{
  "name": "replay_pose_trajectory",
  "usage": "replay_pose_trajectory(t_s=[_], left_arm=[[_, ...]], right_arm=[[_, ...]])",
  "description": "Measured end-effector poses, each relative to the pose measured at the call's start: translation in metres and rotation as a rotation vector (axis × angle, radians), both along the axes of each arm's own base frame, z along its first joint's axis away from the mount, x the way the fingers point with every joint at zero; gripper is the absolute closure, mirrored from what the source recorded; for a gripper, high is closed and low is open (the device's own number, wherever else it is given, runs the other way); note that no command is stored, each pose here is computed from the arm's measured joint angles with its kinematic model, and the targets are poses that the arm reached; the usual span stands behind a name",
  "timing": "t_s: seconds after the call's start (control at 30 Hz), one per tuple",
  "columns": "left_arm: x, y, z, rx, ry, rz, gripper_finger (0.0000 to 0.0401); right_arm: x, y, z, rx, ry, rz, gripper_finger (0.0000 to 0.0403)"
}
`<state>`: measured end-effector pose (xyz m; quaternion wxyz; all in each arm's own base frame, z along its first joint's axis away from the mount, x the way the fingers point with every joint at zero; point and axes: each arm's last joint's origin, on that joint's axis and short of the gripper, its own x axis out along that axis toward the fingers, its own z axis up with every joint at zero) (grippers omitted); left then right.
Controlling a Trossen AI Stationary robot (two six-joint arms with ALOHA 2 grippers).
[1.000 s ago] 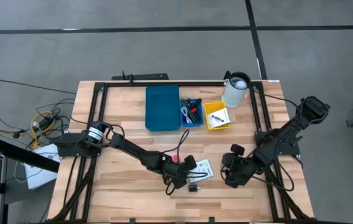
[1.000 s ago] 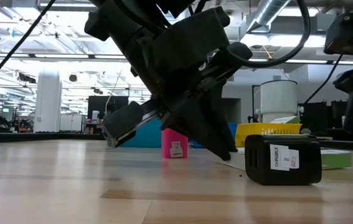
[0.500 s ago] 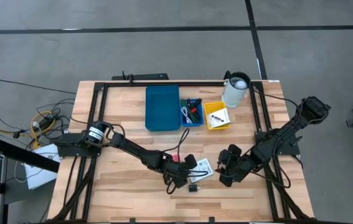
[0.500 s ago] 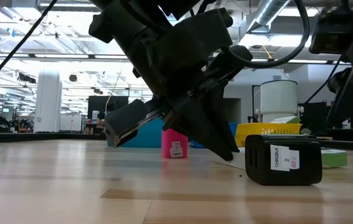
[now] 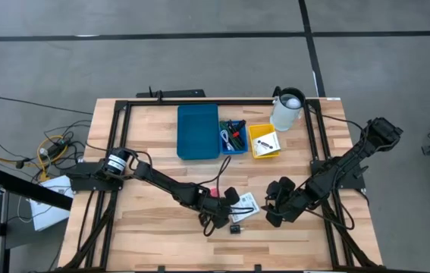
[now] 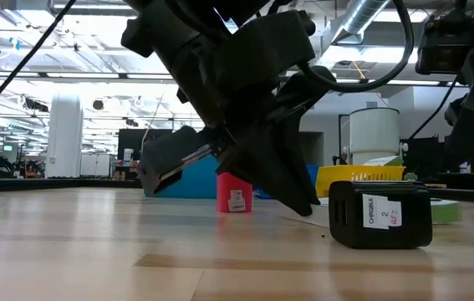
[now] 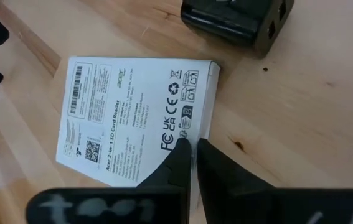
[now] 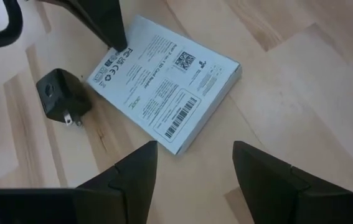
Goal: Pick and place items into bin
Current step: Put the card reader box into the yellow basket
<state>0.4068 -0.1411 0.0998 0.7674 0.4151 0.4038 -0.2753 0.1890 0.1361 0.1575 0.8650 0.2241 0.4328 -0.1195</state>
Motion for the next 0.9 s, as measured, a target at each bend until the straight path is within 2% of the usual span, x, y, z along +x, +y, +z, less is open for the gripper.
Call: replay_pose_trajectory(t_s=[0.3,0.57,0.73,0.9], left_arm=[[-0.002,-0.004,-0.002,-0.098,0.033,-0.011,0.0401],[-0.003,-0.013,-0.014,-0.241,-0.077,-0.019,0.0401],[-0.001,-0.015,-0.017,-0.240,-0.111,-0.013,0.0401],[-0.001,-0.014,-0.017,-0.222,-0.119,0.002,0.0401]], right_arm=[[0.000,0.000,0.000,-0.004,-0.001,-0.002,0.0200],[0.003,-0.006,-0.001,-0.023,0.010,-0.018,0.0201],[0.006,-0.011,-0.001,-0.030,0.016,-0.018,0.0202],[0.008,-0.012,-0.001,0.021,0.050,0.005,0.0203]])
